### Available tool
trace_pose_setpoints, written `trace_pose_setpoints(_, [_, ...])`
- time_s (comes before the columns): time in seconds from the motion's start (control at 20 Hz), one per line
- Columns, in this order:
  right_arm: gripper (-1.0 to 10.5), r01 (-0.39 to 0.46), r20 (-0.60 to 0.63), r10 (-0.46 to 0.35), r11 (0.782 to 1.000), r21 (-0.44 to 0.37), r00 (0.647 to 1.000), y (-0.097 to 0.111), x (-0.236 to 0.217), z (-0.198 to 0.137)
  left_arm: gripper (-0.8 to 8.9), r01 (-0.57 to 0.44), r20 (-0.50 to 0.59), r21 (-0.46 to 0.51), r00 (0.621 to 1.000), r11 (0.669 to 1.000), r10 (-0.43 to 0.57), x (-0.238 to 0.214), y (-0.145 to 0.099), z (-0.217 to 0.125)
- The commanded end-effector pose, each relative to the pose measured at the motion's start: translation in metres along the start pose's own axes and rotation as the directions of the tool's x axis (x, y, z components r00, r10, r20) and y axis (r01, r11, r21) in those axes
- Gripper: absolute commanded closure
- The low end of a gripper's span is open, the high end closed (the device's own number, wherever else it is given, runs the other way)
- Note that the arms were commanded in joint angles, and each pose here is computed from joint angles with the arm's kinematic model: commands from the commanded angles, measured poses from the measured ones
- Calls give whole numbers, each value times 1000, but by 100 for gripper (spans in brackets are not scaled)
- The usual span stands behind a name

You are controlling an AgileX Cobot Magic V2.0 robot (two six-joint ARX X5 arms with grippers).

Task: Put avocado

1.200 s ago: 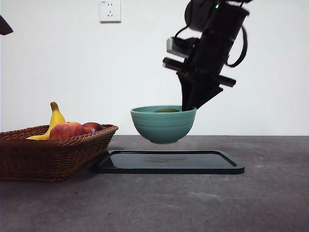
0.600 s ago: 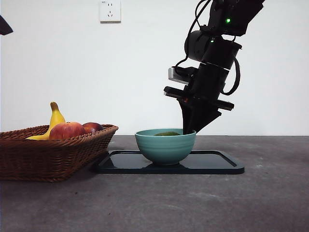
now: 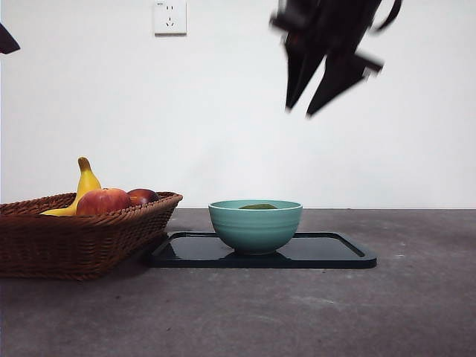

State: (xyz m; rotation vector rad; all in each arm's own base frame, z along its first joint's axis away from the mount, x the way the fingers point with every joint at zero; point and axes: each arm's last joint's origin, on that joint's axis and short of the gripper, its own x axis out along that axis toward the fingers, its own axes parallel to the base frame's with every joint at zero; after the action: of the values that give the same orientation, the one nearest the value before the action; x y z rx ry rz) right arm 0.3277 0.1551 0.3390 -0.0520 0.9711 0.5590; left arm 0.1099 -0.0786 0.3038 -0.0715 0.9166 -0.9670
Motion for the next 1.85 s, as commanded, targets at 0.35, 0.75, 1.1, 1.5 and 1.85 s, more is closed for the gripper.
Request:
trace_pose_setpoints(0.35, [762,-51,200,68,995,-89,977,34,-116,-77,503,9,7,28,1000,1000,-9,0,-1,2])
trace_pose_setpoints(0.75, [762,-256,177,288,949,-184,941,44,-124,-196,503,9,13,31,1000,999,-9,0,-1,3])
trace_pose_setpoints(1.1, [762,-267,206,309,941,-209,928,43,-130,-215,502,9,13,31,1000,999,-9,0,-1,3])
trace_pose_setpoints(1.5, [791,-266,203,308,941,-210,929,43,-130,-214,628,9,13,32,1000,999,-9,0,-1,3])
trace_pose_setpoints(1.85, [940,-266,209,309,940,-212,928,43,-130,-214,804,9,13,32,1000,999,-9,0,-1,3])
